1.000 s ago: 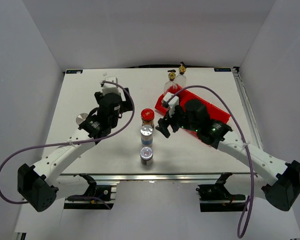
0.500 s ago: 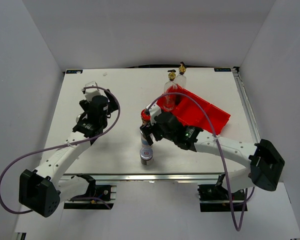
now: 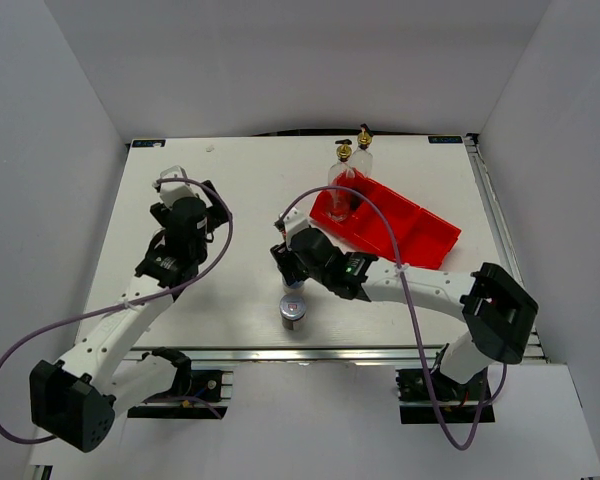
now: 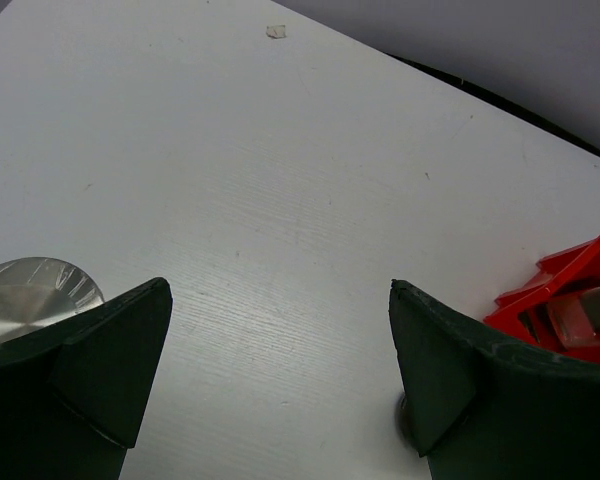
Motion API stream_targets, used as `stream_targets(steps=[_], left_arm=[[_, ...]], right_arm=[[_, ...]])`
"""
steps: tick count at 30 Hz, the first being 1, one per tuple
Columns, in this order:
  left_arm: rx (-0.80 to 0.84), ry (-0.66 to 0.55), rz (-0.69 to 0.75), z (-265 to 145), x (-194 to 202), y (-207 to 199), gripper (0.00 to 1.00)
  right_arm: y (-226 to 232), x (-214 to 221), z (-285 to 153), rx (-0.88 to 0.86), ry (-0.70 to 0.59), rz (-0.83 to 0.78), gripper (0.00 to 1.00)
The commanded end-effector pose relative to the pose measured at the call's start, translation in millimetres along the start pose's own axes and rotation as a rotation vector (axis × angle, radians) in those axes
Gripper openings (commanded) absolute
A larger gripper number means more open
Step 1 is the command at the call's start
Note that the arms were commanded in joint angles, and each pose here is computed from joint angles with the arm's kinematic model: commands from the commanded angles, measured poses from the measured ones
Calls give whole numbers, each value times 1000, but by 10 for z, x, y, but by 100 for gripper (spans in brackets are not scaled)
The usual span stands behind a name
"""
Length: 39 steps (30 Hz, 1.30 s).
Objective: Organize the condiment bottles
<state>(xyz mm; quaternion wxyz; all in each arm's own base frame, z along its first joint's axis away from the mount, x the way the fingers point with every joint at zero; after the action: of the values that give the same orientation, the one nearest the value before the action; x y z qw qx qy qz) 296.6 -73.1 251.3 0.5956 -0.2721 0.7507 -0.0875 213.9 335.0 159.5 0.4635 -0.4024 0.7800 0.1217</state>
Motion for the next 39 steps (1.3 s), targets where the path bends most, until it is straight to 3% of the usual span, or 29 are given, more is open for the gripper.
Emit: stream_targets(steps=[1, 5, 9, 11, 13, 18, 20, 26, 35, 39], left_arm=[[-23, -11, 18, -82, -32, 108, 98], [-28, -22, 16, -137, -53, 158, 98], [-28, -27, 9, -188, -88, 178, 98], [-15, -16, 18, -202, -70, 179, 98], [-11, -29, 8, -212, -82, 186, 98], [-23, -52, -5, -223, -103, 217, 98], [-36, -53, -3, -222, -106, 231, 98], [-90, -74, -2, -215, -158, 271, 98], [-213, -107, -33, -219, -219, 375, 98], [-251, -112, -33, -220, -228, 413, 98]], right_arm=[[-4, -397, -54, 36, -133, 44, 42], [-49, -577, -283, 33, -201, 64, 21], [-198, -675, -573, 70, -263, 49, 18], [-422, -667, -746, 186, -270, 65, 16], [-608, -525, -841, 264, -206, 37, 12], [-1298, -251, -1105, 430, -168, 139, 10], [-1607, -214, -1241, 501, -214, 212, 10], [-2085, -244, -1358, 556, -288, 203, 10], [-2728, -103, -1069, 647, -224, 227, 10], [-2806, -3, -850, 599, -216, 219, 11]])
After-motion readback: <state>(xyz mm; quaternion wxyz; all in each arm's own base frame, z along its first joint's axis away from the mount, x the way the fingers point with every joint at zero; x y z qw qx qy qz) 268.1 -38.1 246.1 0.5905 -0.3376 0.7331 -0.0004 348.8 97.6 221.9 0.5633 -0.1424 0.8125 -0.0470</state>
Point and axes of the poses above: each gripper's point midway between its finger pads, its own z axis out along the fingers, its own y axis along the line the jaws close on, x = y × z, the point moved 5 cm from there along -z, back along the fingers, and after that the axes turned 12 degrees about -z, right-handed, at the moved point
